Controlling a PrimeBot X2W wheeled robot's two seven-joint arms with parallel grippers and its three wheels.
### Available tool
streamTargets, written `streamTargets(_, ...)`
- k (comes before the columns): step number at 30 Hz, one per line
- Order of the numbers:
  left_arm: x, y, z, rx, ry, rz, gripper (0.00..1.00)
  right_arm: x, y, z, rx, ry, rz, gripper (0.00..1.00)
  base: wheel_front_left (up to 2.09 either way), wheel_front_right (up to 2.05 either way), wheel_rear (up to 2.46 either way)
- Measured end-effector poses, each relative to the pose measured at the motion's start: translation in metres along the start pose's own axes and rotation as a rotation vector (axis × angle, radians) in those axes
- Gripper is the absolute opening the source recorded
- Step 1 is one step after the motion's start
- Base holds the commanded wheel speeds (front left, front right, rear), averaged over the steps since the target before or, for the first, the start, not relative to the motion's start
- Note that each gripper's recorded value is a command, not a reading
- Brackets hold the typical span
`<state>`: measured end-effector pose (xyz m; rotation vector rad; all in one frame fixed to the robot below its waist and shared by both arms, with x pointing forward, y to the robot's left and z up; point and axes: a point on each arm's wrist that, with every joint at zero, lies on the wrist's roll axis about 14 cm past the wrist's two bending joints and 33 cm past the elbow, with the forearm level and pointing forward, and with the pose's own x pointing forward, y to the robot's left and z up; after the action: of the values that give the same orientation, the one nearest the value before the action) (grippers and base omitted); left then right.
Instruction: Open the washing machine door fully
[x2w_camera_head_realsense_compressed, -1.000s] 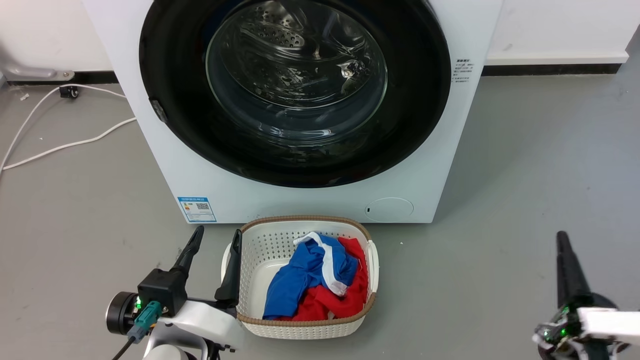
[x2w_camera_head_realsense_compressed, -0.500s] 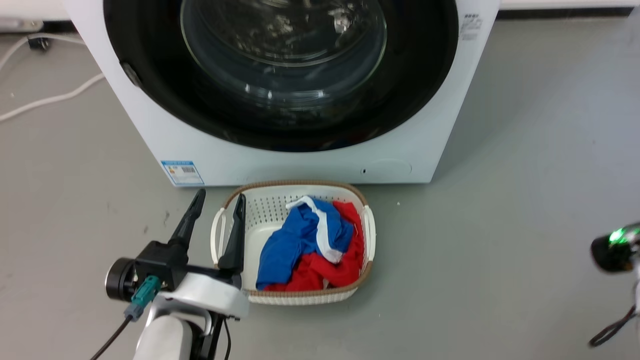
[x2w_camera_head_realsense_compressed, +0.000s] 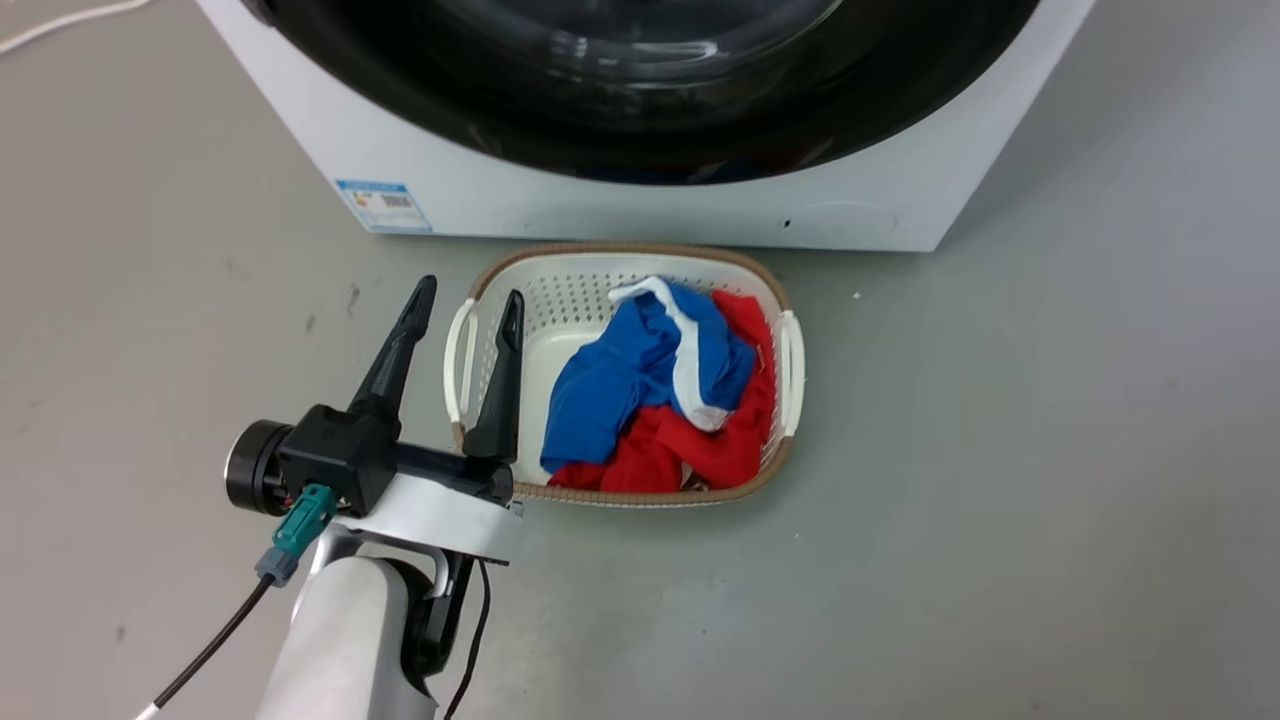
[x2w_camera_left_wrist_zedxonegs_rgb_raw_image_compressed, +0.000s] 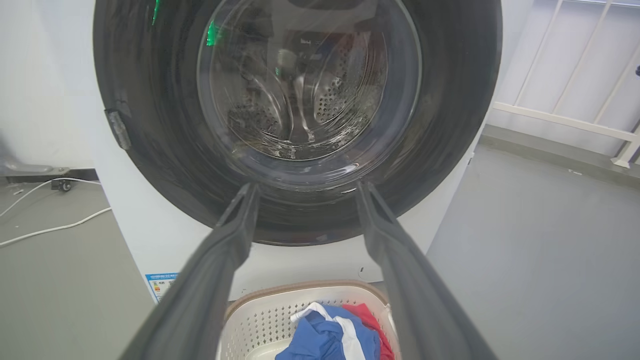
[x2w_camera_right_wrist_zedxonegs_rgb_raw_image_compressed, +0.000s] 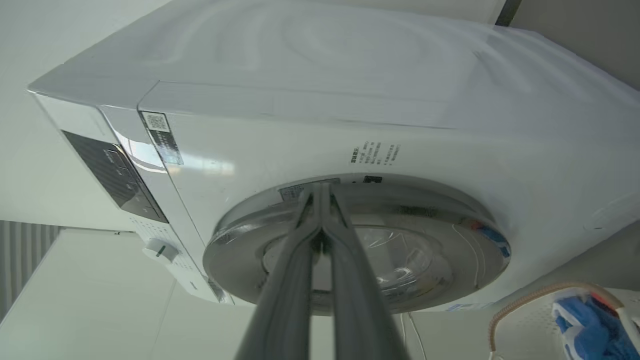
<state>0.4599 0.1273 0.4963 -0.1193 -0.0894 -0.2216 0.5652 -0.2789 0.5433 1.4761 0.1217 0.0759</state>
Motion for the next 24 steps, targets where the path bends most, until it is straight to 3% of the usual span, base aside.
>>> streamTargets(13,0.013,0.01,-0.024,-0.004,0.04,0.011,1.0,0.096,0.011,-0.061,-0.166,0.248,-0.038,0.0,0.0,0.0,0.0)
streamTargets(24,0.024,0.011,-0.043,-0.019,0.068,0.016,1.0,0.138,0.005,-0.103,-0.251,0.374,-0.059,0.0,0.0,0.0,0.0)
